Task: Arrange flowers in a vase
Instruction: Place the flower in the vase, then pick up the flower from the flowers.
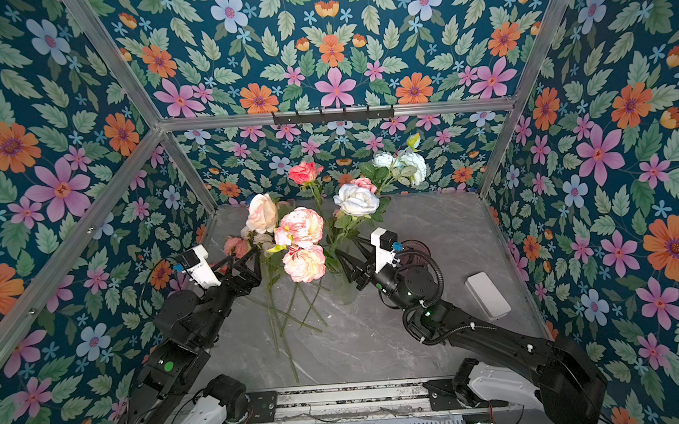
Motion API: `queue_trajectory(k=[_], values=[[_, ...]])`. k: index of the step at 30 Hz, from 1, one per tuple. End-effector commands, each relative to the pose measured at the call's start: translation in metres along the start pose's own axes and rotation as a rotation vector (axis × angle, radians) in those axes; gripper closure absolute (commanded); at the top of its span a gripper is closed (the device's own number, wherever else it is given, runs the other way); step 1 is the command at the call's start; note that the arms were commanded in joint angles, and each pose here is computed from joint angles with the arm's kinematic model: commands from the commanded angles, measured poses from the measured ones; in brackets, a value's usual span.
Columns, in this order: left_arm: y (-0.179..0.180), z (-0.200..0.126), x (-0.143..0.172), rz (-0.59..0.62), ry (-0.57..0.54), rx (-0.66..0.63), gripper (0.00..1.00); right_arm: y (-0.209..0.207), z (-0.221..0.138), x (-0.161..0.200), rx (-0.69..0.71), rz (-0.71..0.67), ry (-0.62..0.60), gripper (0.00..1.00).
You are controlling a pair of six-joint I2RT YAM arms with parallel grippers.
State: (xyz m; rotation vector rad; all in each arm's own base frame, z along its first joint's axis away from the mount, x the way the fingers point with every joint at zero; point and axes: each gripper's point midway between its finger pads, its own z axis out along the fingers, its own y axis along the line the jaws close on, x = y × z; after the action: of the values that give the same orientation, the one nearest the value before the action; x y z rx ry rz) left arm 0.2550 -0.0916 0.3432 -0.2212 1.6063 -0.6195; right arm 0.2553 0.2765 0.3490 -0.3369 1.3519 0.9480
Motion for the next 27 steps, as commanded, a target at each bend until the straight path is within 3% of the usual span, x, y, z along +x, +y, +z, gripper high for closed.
queue_trajectory(k=[1, 7, 10, 15, 20, 23, 25, 27], values=[[0.001, 0.000, -0.004, 0.001, -0.020, -0.009, 0.02, -0.013, -0.016, 0.027, 0.070, 0.082, 0.117, 0.20], [0.034, -0.009, -0.017, 0.023, -0.051, -0.217, 0.01, -0.026, -0.047, 0.073, 0.142, 0.098, 0.312, 0.08], [0.037, -0.010, -0.015, 0.030, -0.041, -0.234, 0.01, -0.031, -0.059, 0.091, 0.165, 0.103, 0.360, 0.01], [0.053, -0.006, 0.004, 0.034, 0.022, -0.310, 0.01, -0.037, -0.067, 0.127, 0.178, 0.114, 0.422, 0.01], [0.071, 0.007, 0.044, 0.075, 0.177, -0.397, 0.00, -0.043, -0.059, 0.136, 0.199, 0.076, 0.409, 0.01], [0.110, 0.012, 0.085, 0.108, 0.343, -0.574, 0.08, -0.042, -0.057, 0.137, 0.197, 0.071, 0.417, 0.01], [0.131, 0.022, 0.113, 0.037, 0.422, -0.576, 0.26, -0.043, -0.059, 0.136, 0.201, 0.062, 0.423, 0.08], [0.155, 0.032, 0.131, -0.088, 0.459, -0.543, 0.32, -0.042, -0.061, 0.134, 0.194, 0.063, 0.421, 0.12]])
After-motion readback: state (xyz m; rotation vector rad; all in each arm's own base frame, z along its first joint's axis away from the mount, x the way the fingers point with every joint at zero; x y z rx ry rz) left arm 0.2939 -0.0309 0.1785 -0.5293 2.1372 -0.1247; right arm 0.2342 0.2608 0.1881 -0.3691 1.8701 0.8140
